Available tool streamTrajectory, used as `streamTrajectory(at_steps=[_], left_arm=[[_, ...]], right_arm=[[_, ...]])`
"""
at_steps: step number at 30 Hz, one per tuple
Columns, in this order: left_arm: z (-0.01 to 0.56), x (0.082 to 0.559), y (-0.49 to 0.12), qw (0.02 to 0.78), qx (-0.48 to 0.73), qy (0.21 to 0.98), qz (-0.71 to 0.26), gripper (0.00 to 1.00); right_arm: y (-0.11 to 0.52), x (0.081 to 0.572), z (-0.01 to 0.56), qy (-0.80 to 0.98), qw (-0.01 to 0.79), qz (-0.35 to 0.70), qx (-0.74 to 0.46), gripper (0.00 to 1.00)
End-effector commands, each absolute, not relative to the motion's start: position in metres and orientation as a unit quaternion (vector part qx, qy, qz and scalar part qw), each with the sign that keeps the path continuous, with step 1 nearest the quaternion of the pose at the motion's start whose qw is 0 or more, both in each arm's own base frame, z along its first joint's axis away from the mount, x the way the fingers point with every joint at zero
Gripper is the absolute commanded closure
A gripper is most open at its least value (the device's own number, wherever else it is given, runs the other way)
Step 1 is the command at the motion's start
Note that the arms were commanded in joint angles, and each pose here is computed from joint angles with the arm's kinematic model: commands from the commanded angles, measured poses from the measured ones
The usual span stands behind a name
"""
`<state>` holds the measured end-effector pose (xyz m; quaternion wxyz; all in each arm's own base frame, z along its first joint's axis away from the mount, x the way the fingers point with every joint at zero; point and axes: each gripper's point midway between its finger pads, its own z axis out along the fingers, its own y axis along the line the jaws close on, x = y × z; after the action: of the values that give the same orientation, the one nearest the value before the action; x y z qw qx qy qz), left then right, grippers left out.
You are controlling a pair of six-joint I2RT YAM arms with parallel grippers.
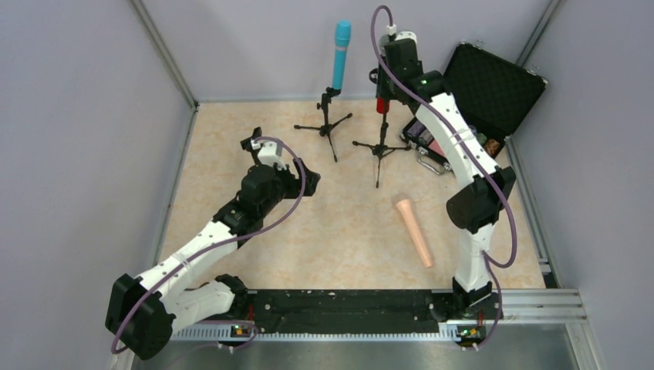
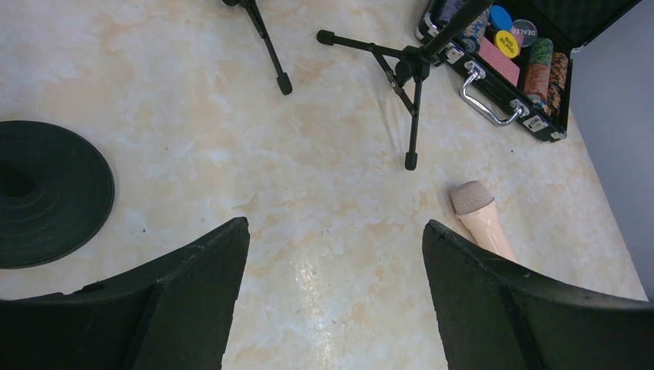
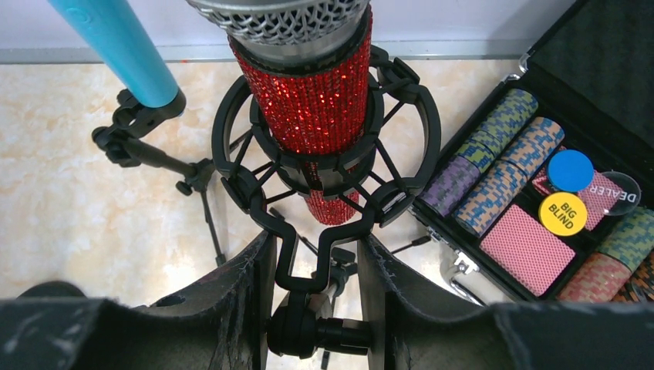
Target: Attach the microphones to the stand
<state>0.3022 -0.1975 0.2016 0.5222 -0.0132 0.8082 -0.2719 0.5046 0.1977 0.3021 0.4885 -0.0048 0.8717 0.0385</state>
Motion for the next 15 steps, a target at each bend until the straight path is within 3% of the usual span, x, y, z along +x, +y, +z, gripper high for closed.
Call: streamTrajectory(at_steps=[1,15], left_arm=[[0.215,0.304,-0.2,0.532,-0.016,0.796,-0.287,0.13],[0.215,0.301,-0.2,0.53,-0.018,0.796,-0.292,0.13]], right_arm=[[0.185,0.503,0.31,0.863,0.504,0.022,0.013,1.0],[0.183,0.492,0.28,0.878,0.474,0.066,0.014,1.0]])
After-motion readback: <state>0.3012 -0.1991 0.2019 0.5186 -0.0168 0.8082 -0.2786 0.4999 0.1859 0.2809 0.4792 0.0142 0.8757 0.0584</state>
